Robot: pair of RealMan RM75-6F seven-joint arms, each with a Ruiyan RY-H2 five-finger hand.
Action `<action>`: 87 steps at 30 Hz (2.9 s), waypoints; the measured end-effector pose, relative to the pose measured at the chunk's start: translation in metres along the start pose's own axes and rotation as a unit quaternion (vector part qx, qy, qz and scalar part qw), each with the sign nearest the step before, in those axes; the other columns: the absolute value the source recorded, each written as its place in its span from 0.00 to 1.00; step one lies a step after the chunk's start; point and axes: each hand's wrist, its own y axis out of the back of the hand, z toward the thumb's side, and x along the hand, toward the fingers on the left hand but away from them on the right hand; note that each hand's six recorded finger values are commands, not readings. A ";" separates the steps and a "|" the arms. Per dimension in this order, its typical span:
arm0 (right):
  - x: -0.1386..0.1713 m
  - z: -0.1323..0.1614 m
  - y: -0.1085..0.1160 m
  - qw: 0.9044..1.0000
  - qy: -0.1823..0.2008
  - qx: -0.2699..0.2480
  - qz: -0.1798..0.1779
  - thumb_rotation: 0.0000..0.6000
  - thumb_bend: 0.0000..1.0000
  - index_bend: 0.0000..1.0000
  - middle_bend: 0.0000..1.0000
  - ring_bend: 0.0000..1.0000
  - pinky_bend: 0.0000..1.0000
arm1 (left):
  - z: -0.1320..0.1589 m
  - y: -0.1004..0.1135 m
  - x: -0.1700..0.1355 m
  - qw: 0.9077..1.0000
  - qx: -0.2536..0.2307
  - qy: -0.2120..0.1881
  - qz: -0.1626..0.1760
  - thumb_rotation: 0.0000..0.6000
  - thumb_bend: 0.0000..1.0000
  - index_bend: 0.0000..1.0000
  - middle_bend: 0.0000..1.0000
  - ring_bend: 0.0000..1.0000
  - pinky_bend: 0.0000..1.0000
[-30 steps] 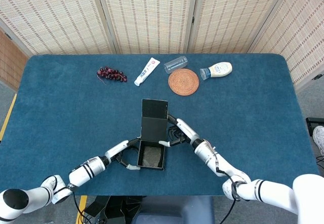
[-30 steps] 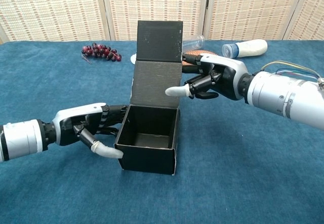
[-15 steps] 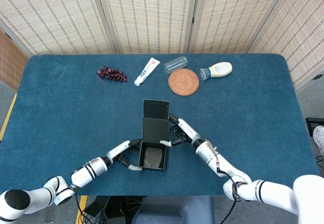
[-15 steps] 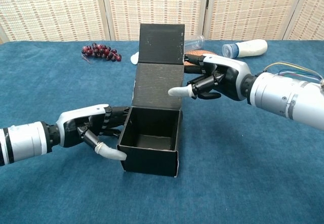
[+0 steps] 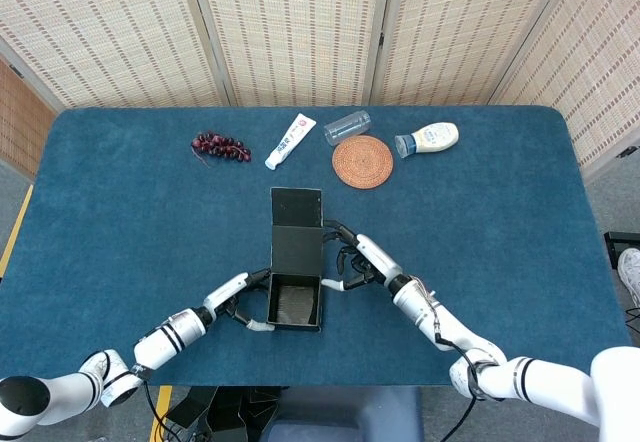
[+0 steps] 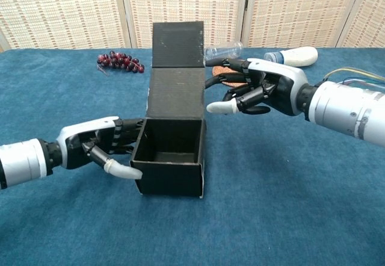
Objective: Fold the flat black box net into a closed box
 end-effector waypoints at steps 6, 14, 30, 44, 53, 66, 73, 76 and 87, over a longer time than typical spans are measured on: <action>0.015 0.003 0.005 1.000 0.003 0.004 0.014 1.00 0.09 0.00 0.11 0.17 0.34 | 0.007 0.022 -0.009 1.000 0.000 -0.005 0.023 1.00 0.14 0.28 0.23 0.12 0.25; 0.031 0.001 0.008 0.998 -0.008 -0.048 0.031 1.00 0.03 0.00 0.02 0.06 0.22 | 0.020 0.047 -0.023 0.998 0.001 -0.021 0.053 1.00 0.14 0.28 0.23 0.12 0.25; -0.003 0.007 0.008 0.947 -0.009 -0.312 0.072 1.00 0.03 0.00 0.00 0.00 0.14 | 0.035 0.029 -0.032 0.999 0.020 -0.030 0.026 1.00 0.14 0.28 0.23 0.12 0.25; -0.036 0.048 -0.008 0.943 0.067 -0.305 0.114 1.00 0.03 0.00 0.00 0.00 0.14 | 0.025 0.025 -0.025 1.000 0.007 -0.006 0.013 1.00 0.14 0.28 0.23 0.12 0.25; -0.016 0.058 -0.014 0.957 0.089 -0.235 0.143 1.00 0.03 0.00 0.02 0.00 0.14 | 0.017 0.027 -0.023 1.000 0.003 0.012 0.012 1.00 0.14 0.28 0.23 0.12 0.25; 0.004 0.053 -0.014 0.974 0.070 -0.134 0.170 1.00 0.03 0.00 0.06 0.00 0.14 | 0.009 0.033 -0.015 0.999 0.027 0.029 0.020 1.00 0.14 0.28 0.23 0.12 0.25; 0.000 0.055 -0.021 0.978 0.054 -0.095 0.179 1.00 0.03 0.00 0.07 0.03 0.15 | 0.005 0.035 -0.011 0.998 0.042 0.037 0.026 1.00 0.14 0.28 0.23 0.12 0.25; -0.007 0.060 -0.027 0.979 0.046 -0.086 0.181 1.00 0.03 0.00 0.08 0.05 0.15 | 0.003 0.034 -0.010 0.998 0.050 0.041 0.027 1.00 0.14 0.28 0.23 0.12 0.25; -0.031 0.066 -0.043 0.985 0.010 -0.030 0.170 1.00 0.03 0.00 0.14 0.13 0.25 | 0.000 0.031 -0.007 0.997 0.053 0.052 0.036 1.00 0.14 0.28 0.23 0.12 0.25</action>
